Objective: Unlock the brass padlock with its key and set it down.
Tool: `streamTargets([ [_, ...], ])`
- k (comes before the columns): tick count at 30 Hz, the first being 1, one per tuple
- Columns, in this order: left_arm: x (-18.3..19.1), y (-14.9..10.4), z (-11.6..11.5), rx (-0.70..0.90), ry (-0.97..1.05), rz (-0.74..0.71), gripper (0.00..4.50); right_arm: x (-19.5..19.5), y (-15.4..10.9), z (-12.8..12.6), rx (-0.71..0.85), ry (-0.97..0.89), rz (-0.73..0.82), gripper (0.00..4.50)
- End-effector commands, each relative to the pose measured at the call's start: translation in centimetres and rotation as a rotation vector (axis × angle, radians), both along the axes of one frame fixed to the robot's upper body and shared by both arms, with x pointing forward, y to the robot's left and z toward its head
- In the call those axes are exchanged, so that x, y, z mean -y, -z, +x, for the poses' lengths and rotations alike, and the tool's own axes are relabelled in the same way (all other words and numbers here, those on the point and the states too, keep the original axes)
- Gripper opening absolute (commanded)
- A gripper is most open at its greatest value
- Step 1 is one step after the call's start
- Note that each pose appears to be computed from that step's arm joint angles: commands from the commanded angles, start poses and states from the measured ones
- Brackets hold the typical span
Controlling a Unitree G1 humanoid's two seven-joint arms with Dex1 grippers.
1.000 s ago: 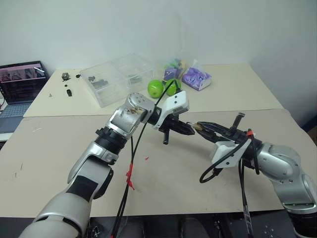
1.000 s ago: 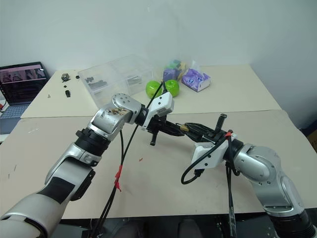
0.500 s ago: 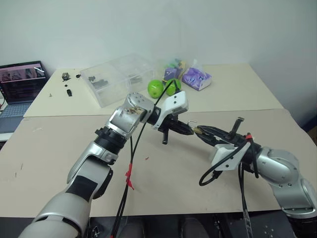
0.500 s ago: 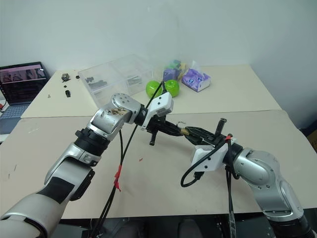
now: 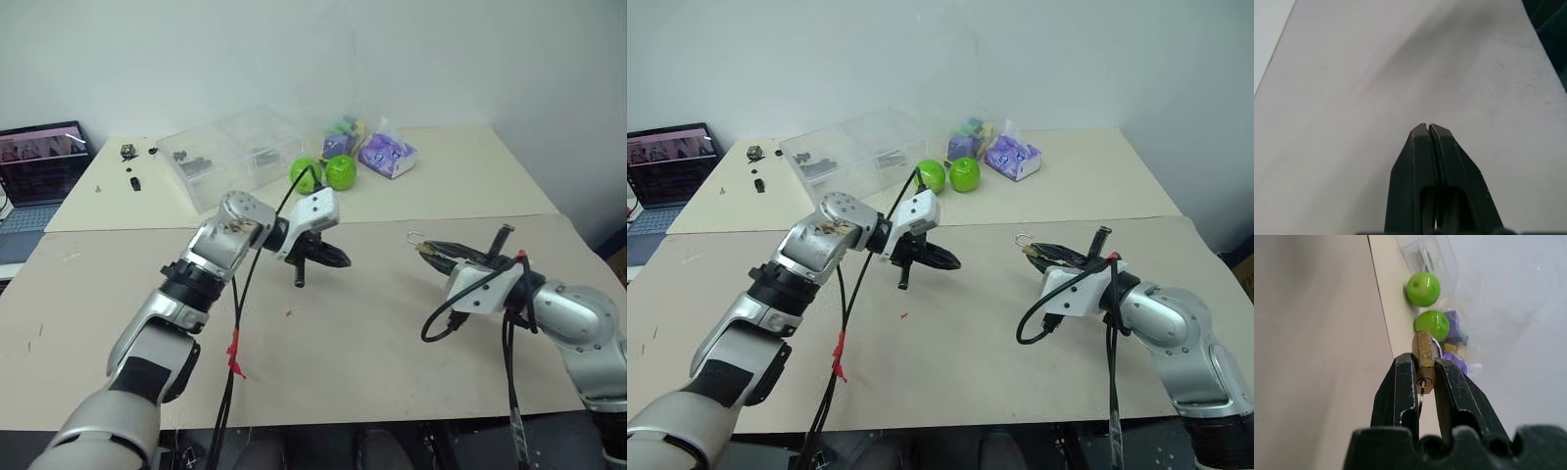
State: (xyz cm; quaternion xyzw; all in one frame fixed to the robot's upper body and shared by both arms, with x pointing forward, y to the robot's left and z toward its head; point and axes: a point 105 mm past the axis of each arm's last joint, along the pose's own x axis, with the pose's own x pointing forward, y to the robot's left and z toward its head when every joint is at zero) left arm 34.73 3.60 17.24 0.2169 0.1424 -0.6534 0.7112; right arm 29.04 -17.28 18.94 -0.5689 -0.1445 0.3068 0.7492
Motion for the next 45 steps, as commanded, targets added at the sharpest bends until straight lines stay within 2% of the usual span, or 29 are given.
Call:
streamTargets([
  [1, -0.4, -1.9, -0.8, 0.022, 0.013, -0.089, 1.5, -1.7, -1.0, -0.3, 0.01, -0.069, 0.05, 0.15],
  [3, -1.1, -2.4, -1.3, 0.07, 0.056, -0.129, 2.29, -2.4, -0.2, -0.4, -0.056, -0.096, 0.057, 0.15],
  [5, -2.9, -2.1, -1.7, 0.184, 0.126, -0.079, 2.94, -2.9, 0.3, -0.4, -0.14, -0.115, 0.098, 0.15],
  [8, -4.8, -2.3, -1.2, 0.223, 0.109, -0.073, 4.16, -3.4, 0.7, -0.2, -0.226, -0.125, 0.148, 0.15],
  [9, -5.4, -2.6, -1.1, 0.23, 0.104, -0.077, 4.38, -3.7, 0.9, -0.2, -0.254, -0.133, 0.156, 0.15],
  [11, -6.6, -3.0, -1.1, 0.247, 0.106, -0.075, 4.45, -4.2, 1.9, -0.2, -0.351, -0.141, 0.191, 0.15],
  [15, -7.4, -3.3, -0.8, 0.301, 0.083, -0.042, 4.45, -5.8, 2.9, 0.1, -0.436, -0.187, 0.209, 0.15],
  [22, -7.6, -1.8, -2.0, 0.294, 0.108, 0.023, 4.45, -9.5, 5.0, 1.7, -0.476, -0.277, 0.124, 0.15],
  [30, -8.0, -1.0, -1.9, 0.303, 0.064, 0.069, 4.45, -12.0, 8.1, 3.1, -0.442, -0.339, -0.007, 0.15],
  [38, -7.9, -0.9, -2.3, 0.274, 0.07, 0.074, 4.45, -11.6, 9.8, 3.7, -0.409, -0.338, -0.066, 0.15],
  [40, -7.7, -1.0, -2.6, 0.258, 0.081, 0.054, 4.5, -11.2, 10.0, 3.4, -0.4, -0.342, -0.093, 1.13],
  [42, -7.4, -1.3, -2.6, 0.239, 0.089, 0.028, 4.5, -10.1, 9.8, 3.0, -0.394, -0.337, -0.106, 1.58],
  [45, -7.3, -1.7, -2.6, 0.221, 0.108, 0.014, 4.5, -7.6, 9.4, 2.2, -0.395, -0.316, -0.152, 2.73],
])
